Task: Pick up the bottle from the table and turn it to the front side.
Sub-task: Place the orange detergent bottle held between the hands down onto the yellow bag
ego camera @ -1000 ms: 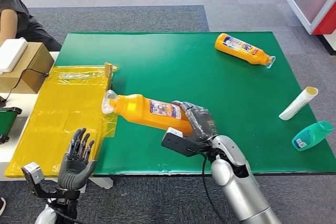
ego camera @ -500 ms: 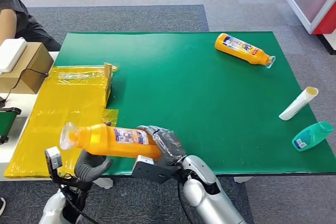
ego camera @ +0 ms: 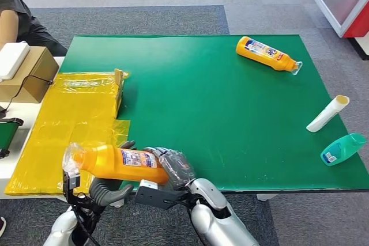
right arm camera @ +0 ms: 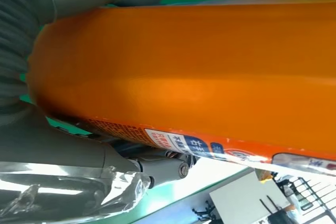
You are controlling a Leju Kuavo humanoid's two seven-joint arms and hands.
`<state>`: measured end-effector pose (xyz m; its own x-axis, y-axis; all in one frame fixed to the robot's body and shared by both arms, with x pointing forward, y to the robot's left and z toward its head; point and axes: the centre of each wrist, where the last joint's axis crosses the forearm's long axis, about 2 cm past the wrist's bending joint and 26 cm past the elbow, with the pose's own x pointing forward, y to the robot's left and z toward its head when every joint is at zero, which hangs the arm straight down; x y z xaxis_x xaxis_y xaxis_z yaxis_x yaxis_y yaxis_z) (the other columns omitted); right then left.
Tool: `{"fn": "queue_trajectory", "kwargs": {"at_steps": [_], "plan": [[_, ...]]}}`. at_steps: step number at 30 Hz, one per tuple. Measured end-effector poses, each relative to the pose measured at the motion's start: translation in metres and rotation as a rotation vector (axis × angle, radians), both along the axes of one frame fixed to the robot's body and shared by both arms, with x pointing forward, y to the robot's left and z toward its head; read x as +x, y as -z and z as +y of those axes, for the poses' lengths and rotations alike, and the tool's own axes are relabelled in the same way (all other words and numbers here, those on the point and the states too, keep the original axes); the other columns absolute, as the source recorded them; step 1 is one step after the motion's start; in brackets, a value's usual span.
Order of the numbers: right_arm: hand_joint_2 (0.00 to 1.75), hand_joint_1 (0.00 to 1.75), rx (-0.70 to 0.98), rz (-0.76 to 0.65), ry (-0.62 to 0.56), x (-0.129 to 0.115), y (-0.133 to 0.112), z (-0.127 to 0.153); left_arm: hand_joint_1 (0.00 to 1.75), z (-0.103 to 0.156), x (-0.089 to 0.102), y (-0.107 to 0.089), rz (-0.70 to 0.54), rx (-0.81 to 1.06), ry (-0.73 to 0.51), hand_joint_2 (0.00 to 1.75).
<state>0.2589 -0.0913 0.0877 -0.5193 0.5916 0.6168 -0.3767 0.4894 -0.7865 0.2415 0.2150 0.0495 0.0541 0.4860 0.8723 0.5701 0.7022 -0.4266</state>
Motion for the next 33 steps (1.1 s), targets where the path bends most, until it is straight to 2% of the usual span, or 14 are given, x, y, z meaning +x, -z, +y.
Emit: {"fn": "queue_trajectory", "kwargs": {"at_steps": [7, 11, 29, 30, 33], "plan": [[1.75, 1.75, -0.025, 0.03, 0.014, 0.002, 0.009, 0.001, 0.0, -0.008, 0.001, -0.004, -0.045, 0.065, -0.029, 1.75], [1.75, 1.75, -0.03, 0.051, 0.034, 0.002, 0.013, -0.001, 0.0, -0.015, 0.004, -0.015, -0.092, 0.096, -0.072, 1.75], [1.75, 1.75, -0.058, 0.114, 0.09, 0.001, 0.027, -0.013, 0.0, -0.025, 0.011, -0.052, -0.205, 0.013, -0.14, 1.75], [1.75, 1.75, -0.059, 0.116, 0.091, 0.001, 0.027, -0.014, 0.1, -0.025, 0.011, -0.053, -0.208, 0.01, -0.141, 1.75], [1.75, 1.75, -0.06, 0.12, 0.092, 0.002, 0.029, -0.014, 1.37, -0.026, 0.011, -0.055, -0.213, 0.003, -0.143, 1.75]]}}
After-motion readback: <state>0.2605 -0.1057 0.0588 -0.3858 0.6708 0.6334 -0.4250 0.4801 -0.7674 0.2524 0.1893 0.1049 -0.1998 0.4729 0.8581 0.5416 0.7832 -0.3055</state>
